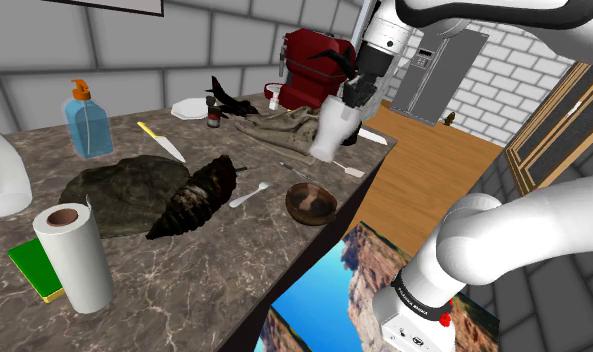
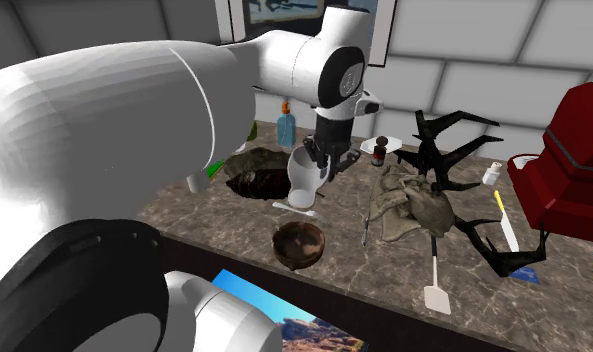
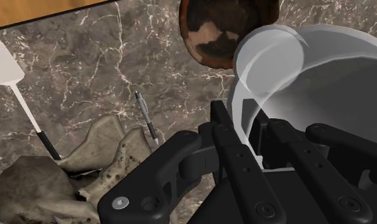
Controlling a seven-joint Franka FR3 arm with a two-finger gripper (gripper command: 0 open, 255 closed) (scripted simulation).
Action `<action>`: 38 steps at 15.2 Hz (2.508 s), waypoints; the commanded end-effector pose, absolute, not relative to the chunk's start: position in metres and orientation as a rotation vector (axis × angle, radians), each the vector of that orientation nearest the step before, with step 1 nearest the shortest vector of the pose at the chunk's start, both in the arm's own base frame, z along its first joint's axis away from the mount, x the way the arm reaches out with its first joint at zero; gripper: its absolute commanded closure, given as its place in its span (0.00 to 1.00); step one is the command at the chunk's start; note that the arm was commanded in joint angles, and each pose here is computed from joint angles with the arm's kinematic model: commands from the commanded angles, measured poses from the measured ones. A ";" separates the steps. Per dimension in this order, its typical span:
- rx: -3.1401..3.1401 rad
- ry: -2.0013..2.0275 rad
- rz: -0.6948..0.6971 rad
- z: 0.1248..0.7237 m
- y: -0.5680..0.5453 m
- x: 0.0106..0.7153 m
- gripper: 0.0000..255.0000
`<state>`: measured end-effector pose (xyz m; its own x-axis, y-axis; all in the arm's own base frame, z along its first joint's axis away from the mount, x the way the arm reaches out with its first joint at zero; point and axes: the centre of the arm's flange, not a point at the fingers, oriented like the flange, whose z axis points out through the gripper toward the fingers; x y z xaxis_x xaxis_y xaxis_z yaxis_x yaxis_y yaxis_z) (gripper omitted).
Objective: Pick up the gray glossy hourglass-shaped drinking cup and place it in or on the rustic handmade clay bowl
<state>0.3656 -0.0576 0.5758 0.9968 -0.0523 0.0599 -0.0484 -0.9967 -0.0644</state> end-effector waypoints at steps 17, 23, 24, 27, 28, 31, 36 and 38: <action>-3.076 0.076 -0.094 0.492 -0.066 0.344 1.00; -3.076 0.076 -0.094 0.466 -0.066 0.344 1.00; -3.076 0.076 -0.094 0.466 -0.066 0.344 1.00; -3.076 0.076 -0.094 0.466 -0.066 0.344 1.00; -3.076 0.076 -0.094 0.466 -0.066 0.344 1.00; -3.076 0.076 -0.094 0.466 -0.066 0.344 0.00; -3.076 0.076 -0.094 0.479 -0.067 0.343 0.00; -3.076 0.076 -0.094 0.506 -0.068 0.341 0.00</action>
<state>0.3413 -0.0667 0.4937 0.9968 -0.0515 0.0614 -0.0476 -0.9968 -0.0646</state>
